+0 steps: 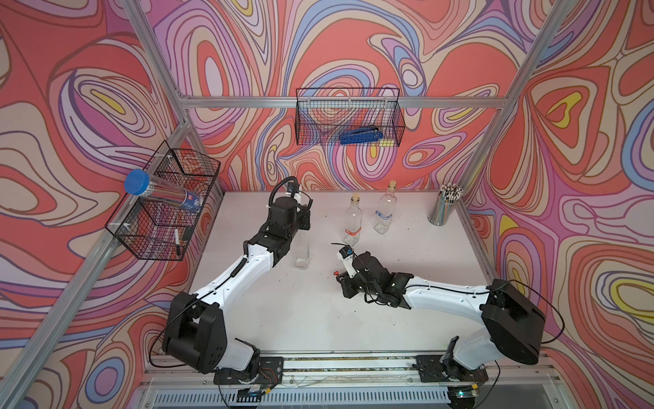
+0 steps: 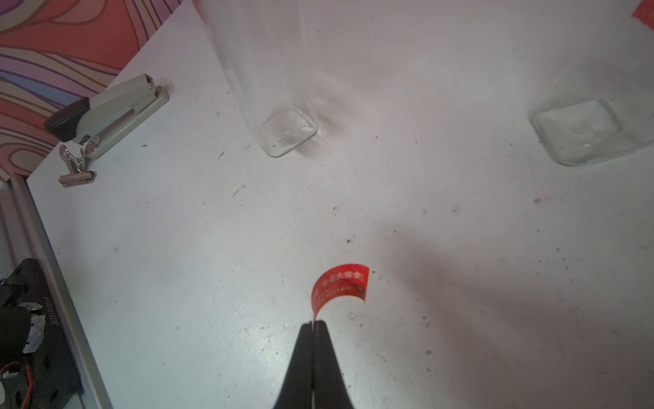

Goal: Remove the label from the bottle
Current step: Place the bottle at the center of the board, then place the label at the center of the board.

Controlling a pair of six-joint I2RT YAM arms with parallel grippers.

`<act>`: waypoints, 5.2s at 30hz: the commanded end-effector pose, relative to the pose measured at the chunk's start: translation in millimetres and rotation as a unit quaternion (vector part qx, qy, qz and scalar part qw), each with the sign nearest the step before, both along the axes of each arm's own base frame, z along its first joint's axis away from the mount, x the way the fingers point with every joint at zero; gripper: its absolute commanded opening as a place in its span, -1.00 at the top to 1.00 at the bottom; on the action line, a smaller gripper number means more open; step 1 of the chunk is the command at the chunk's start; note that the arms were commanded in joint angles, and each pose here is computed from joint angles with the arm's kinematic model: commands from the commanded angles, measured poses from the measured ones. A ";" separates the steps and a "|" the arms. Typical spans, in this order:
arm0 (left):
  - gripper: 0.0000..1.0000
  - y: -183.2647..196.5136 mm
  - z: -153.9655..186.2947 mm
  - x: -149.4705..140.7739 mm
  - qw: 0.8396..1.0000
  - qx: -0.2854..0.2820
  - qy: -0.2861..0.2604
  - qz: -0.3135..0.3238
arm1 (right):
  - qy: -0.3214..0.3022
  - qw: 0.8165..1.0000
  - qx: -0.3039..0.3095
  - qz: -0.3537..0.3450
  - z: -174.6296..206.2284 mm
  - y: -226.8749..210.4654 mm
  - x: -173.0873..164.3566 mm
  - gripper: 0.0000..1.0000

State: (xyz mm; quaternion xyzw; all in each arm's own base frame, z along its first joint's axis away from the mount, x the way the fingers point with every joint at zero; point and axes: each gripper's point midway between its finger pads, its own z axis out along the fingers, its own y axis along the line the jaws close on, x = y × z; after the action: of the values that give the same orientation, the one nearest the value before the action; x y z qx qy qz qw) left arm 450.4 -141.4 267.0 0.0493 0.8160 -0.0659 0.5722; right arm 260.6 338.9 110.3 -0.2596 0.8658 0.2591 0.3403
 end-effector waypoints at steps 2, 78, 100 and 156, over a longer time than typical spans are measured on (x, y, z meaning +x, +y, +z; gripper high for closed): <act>1.00 15.1 50.6 29.4 0.996 -0.011 -0.087 0.022 | -0.005 1.000 0.019 0.018 9.0 14.2 10.0 1.00; -0.30 52.5 -4.7 87.2 0.993 -0.033 -0.088 0.073 | 0.009 0.999 0.044 0.020 16.3 12.4 33.0 1.00; -0.52 56.6 14.5 76.8 0.991 -0.028 -0.104 0.076 | 0.007 0.999 0.047 0.023 19.7 11.4 31.0 1.00; -0.49 -44.2 -36.3 -157.1 0.978 -0.163 0.100 -0.087 | 0.033 0.996 0.084 -0.025 30.9 -4.8 21.2 -0.88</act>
State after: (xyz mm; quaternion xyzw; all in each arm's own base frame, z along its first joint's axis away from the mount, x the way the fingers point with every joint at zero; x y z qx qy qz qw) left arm 298.8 -179.1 236.2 0.0368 0.8411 -0.2242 0.4909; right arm 279.2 338.4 147.2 -0.2130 0.8514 0.3365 0.3412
